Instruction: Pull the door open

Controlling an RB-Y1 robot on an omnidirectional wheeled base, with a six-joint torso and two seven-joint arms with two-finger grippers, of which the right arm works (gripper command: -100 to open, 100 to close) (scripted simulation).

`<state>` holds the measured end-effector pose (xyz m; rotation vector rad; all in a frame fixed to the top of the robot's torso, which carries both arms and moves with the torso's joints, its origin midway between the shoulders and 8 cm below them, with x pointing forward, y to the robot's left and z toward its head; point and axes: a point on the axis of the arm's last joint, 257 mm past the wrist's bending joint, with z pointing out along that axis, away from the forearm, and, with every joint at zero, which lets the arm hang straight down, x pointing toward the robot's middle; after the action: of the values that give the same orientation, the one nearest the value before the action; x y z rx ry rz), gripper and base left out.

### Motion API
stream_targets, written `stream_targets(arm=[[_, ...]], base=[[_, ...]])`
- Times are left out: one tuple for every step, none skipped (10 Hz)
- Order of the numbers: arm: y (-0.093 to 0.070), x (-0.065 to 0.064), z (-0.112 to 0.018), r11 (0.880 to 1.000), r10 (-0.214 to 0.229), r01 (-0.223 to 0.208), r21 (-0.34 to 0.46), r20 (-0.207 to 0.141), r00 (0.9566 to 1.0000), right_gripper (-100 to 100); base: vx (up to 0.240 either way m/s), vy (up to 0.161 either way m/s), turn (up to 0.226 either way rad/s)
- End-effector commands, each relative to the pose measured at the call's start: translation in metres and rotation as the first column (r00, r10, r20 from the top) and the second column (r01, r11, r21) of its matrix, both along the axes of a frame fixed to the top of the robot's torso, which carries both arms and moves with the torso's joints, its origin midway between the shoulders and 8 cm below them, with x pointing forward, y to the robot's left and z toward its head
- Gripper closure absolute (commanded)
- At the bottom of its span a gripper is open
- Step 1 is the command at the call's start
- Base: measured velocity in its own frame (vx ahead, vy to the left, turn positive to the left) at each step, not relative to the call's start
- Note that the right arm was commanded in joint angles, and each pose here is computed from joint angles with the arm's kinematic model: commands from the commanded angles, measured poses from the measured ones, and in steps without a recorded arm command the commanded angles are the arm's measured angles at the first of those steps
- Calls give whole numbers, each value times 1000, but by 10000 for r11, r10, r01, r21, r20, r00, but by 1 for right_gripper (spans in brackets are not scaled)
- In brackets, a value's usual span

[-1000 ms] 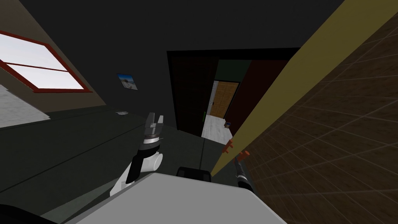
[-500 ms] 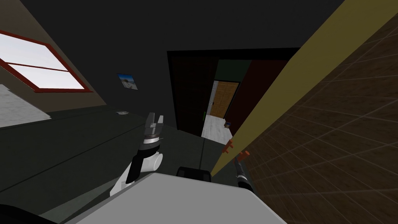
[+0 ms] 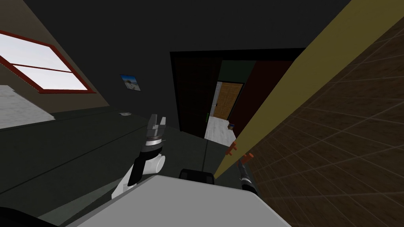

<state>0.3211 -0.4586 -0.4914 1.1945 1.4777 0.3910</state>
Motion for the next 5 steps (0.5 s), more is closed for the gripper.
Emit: stream_targets(arm=[[9,17,7,9988,-69,46,477,467,9989,100],[9,17,7,9988,-69,46,477,467,9989,100],[9,17,7,9988,-69,46,477,467,9989,100],[9,17,7,9988,-69,46,477,467,9989,100],[10,18,9,9981,-88,53,620,560,9984,100]], base=[[-12,-14,27],[-22,-27,20],[-11,-19,5],[-4,-6,20],[-22,-22,33]])
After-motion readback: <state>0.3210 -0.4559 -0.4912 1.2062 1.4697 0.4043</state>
